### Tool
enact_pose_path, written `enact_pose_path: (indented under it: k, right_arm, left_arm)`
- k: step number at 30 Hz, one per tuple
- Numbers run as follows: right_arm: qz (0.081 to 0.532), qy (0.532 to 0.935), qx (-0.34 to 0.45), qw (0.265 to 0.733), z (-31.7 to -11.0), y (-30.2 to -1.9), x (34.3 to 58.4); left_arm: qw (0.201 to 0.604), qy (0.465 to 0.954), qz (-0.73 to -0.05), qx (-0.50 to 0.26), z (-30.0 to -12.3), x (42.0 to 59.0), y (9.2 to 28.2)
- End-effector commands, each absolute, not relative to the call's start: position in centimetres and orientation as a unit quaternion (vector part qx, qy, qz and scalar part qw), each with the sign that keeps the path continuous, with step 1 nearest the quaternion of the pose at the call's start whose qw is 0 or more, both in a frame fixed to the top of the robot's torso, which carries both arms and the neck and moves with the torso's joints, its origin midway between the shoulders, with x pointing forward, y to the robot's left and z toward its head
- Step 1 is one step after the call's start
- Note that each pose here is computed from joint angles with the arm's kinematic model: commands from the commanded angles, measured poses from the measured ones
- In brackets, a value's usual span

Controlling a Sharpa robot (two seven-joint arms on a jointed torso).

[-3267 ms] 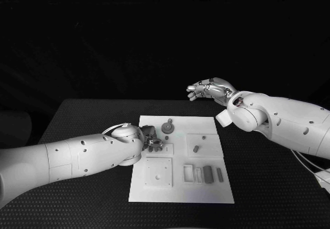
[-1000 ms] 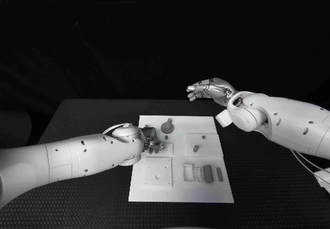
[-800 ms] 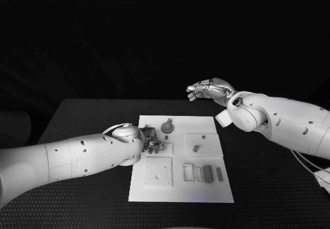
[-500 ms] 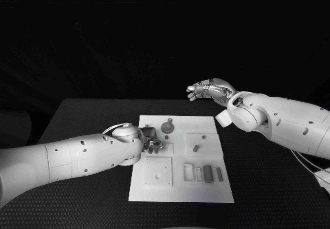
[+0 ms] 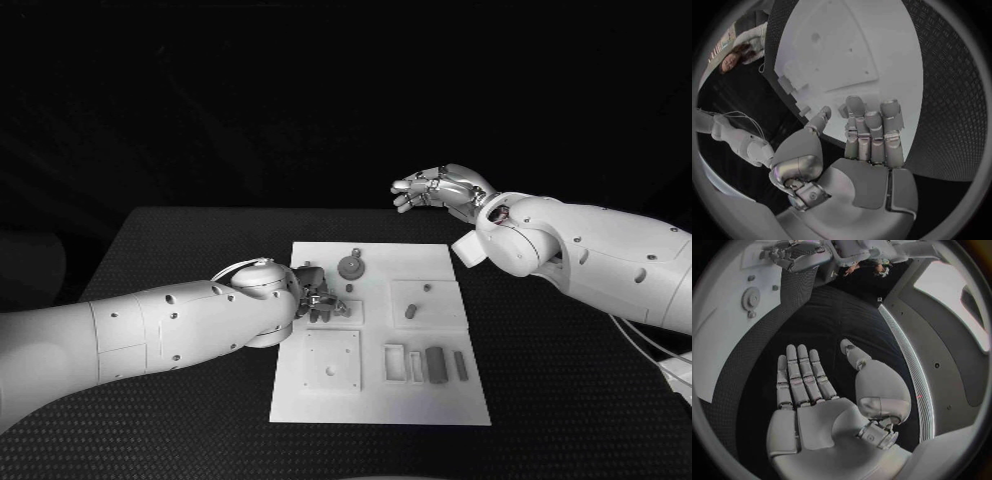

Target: Assemble the parts on the task board

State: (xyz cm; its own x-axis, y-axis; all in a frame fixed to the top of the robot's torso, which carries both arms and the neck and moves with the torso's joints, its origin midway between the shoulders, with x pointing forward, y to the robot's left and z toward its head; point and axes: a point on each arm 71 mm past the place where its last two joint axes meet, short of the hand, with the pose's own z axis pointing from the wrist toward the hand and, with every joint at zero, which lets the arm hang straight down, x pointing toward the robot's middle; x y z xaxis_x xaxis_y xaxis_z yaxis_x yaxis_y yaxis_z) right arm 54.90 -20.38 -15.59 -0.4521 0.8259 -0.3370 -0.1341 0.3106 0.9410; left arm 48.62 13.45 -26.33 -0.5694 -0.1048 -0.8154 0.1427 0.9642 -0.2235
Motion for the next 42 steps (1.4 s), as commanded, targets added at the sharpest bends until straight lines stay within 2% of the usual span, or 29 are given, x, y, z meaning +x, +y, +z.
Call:
enact_pose_path:
  k: [1,7,11,17,20,24,26,29,32,37,42]
  right_arm:
    - [0.533,0.67,0.254,0.45,-15.6,-20.2,54.8]
    - [0.533,0.67,0.254,0.45,-15.6,-20.3,54.8]
    - [0.531,0.669,0.255,0.453,-15.6,-20.4,54.9]
    - [0.525,0.668,0.26,0.459,-15.7,-21.1,55.2]
    - [0.522,0.667,0.262,0.462,-15.7,-21.4,55.4]
    - [0.519,0.666,0.265,0.466,-15.8,-21.8,55.6]
    - [0.518,0.666,0.265,0.467,-15.8,-21.9,55.6]
    - [0.517,0.666,0.265,0.468,-15.8,-21.9,55.6]
    - [0.517,0.666,0.265,0.469,-15.8,-21.9,55.7]
    - [0.518,0.666,0.264,0.468,-15.8,-21.6,55.8]
    - [0.521,0.666,0.262,0.465,-15.8,-21.3,55.7]
  left_arm:
    - [0.465,0.873,-0.144,0.008,-26.2,48.6,13.3]
    - [0.47,0.87,-0.15,-0.006,-26.1,48.6,13.9]
    - [0.454,0.875,-0.165,-0.041,-25.9,48.6,14.6]
    - [0.431,0.879,-0.186,-0.084,-23.9,49.6,15.3]
    - [0.436,0.874,-0.189,-0.098,-22.4,50.5,16.1]
    - [0.436,0.874,-0.178,-0.118,-20.3,52.6,18.0]
    - [0.43,0.88,-0.16,-0.124,-19.3,53.8,19.2]
    - [0.445,0.879,-0.127,-0.119,-18.2,55.4,20.3]
    - [0.455,0.88,-0.099,-0.099,-18.0,56.5,20.4]
    - [0.483,0.869,-0.077,-0.072,-17.8,57.8,19.6]
    - [0.486,0.871,-0.048,-0.053,-18.1,58.7,19.3]
